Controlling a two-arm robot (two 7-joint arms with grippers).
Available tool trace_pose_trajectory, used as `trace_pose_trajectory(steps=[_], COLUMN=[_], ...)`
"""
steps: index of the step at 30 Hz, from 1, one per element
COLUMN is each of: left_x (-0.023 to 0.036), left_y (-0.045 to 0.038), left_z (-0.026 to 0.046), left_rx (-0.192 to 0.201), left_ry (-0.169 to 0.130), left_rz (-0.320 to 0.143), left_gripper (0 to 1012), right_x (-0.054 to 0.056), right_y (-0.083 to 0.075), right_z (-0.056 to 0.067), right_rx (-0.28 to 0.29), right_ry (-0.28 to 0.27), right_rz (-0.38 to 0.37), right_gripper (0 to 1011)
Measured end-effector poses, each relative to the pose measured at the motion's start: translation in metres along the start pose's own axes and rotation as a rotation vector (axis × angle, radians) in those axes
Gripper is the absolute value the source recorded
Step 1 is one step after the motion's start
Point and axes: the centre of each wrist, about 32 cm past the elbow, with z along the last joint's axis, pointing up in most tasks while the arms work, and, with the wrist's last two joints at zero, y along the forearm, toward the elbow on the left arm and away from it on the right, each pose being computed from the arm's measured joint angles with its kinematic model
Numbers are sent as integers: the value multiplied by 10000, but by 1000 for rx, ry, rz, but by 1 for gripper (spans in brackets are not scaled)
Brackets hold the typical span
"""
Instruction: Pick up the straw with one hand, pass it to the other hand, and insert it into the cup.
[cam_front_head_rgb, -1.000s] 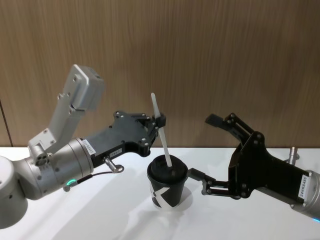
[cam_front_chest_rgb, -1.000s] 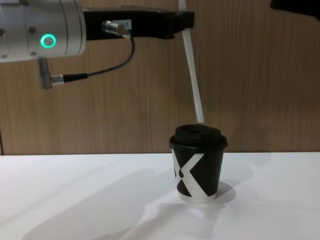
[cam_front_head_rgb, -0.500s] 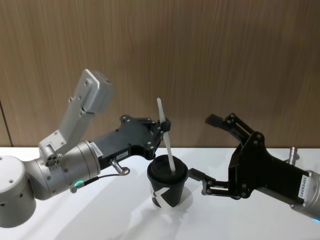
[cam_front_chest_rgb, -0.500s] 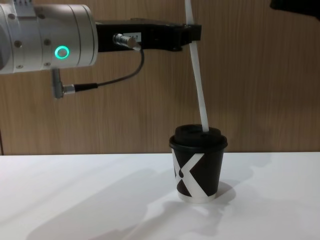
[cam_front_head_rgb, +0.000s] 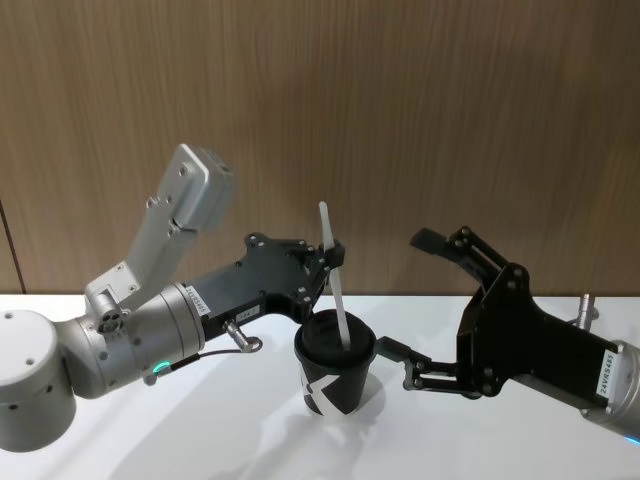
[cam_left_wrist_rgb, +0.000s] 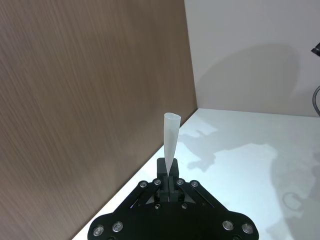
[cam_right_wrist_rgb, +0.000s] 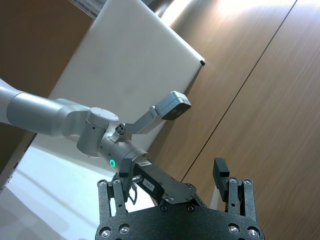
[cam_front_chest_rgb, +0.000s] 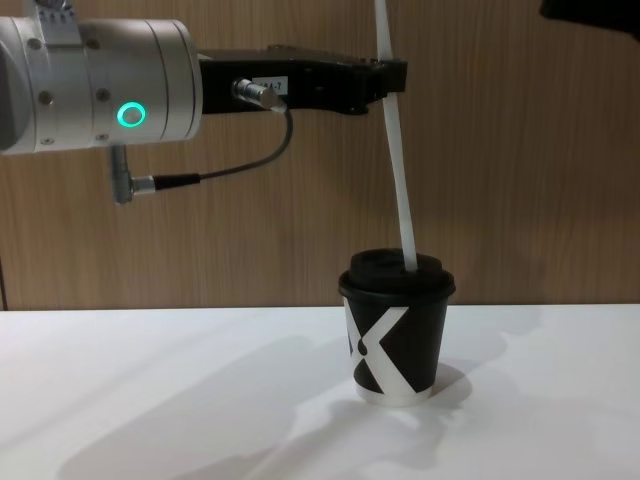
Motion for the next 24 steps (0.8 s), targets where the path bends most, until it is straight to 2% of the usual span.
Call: trace_pose_trajectory(steps=[12,24], left_x=[43,90], left_y=[-43,-78], left_z=[-31,-68], left_rx=[7,13], left_ry=[8,32], left_rz=[-14,-28], left_gripper=[3,3], right_x=[0,0], right_y=[0,0], right_z=[0,0], right_rx=[0,0], right_ry=[0,0], right_rz=[0,0], right_gripper=[1001,1001])
